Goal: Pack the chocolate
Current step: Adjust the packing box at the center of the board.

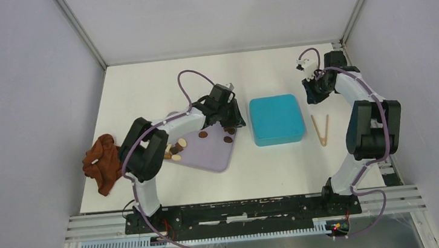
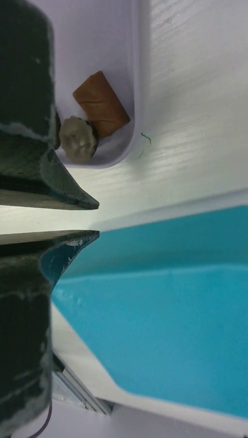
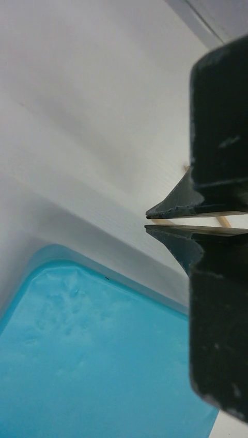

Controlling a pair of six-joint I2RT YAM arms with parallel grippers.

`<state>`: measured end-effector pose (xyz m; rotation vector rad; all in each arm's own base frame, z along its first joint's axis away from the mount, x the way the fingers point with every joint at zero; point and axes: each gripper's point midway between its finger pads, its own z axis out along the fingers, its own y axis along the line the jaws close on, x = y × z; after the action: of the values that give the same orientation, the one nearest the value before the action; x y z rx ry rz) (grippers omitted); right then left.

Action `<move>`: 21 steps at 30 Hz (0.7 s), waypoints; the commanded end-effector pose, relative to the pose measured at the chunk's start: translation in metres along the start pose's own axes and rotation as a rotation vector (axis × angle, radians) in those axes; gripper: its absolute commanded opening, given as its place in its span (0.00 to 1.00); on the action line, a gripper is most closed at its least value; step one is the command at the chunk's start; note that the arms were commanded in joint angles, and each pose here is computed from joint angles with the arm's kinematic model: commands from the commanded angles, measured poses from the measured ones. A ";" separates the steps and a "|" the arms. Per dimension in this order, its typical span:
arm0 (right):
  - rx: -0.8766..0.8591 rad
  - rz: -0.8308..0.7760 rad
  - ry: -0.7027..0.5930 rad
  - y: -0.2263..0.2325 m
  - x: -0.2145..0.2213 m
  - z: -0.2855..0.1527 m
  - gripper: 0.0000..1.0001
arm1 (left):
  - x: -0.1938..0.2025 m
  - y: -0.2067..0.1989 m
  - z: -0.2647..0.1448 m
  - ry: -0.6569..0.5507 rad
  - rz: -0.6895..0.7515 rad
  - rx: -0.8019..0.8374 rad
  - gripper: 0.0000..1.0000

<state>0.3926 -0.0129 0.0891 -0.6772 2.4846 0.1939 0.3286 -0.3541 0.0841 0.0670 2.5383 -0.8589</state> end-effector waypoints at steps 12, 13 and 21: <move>-0.300 -0.002 -0.066 0.048 -0.030 0.034 0.14 | 0.058 -0.073 0.047 0.167 0.090 0.275 0.27; -0.324 -0.002 -0.073 0.049 -0.033 0.035 0.14 | 0.060 -0.078 0.046 0.161 0.095 0.293 0.27; -0.197 -0.066 -0.075 0.014 -0.062 0.027 0.16 | 0.058 -0.051 0.008 0.089 0.102 0.130 0.27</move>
<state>0.4251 0.0428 0.0713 -0.7925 2.4372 0.5549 0.2548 -0.4256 0.0389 0.3566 2.6263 -1.0815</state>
